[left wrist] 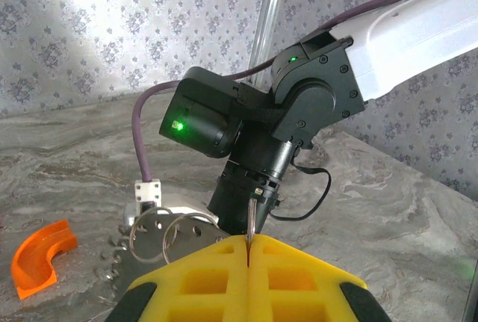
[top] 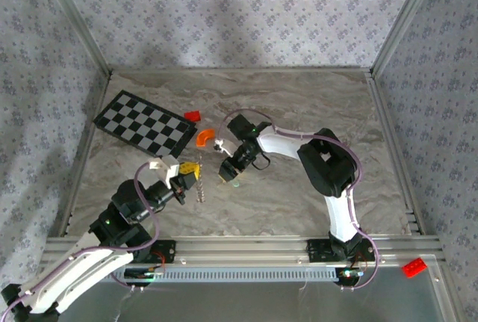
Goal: Put the keys on the keyring
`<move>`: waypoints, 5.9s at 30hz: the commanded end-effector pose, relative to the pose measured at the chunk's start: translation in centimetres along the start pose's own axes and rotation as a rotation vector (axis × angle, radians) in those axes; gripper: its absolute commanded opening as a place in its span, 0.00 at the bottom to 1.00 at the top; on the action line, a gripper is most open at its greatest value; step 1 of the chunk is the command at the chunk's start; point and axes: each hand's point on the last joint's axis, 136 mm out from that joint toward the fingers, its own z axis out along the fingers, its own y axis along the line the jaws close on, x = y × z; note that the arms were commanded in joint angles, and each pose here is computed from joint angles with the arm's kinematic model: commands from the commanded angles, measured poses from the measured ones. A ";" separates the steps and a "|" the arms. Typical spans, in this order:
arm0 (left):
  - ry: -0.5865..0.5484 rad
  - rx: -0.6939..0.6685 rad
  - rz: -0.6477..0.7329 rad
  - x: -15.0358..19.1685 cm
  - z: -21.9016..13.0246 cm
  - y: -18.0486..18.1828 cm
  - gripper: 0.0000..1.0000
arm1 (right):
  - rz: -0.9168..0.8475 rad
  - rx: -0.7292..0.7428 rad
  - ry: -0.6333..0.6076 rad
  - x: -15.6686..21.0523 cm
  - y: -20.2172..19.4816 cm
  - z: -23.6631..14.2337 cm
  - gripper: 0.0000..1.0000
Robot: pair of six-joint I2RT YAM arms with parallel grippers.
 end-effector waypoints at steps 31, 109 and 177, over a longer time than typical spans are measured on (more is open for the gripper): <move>-0.107 0.002 -0.030 -2.2 -1.6 0.0 0.00 | -0.040 0.116 0.084 2.8 1.0 -1.3 0.31; -0.126 -0.040 -0.128 -3.3 -5.6 0.5 0.00 | -0.611 0.301 0.185 3.0 -0.7 0.7 0.35; -0.108 0.034 -0.067 -3.3 -4.4 -0.8 0.00 | 0.293 0.557 -0.073 12.2 0.9 -7.9 0.43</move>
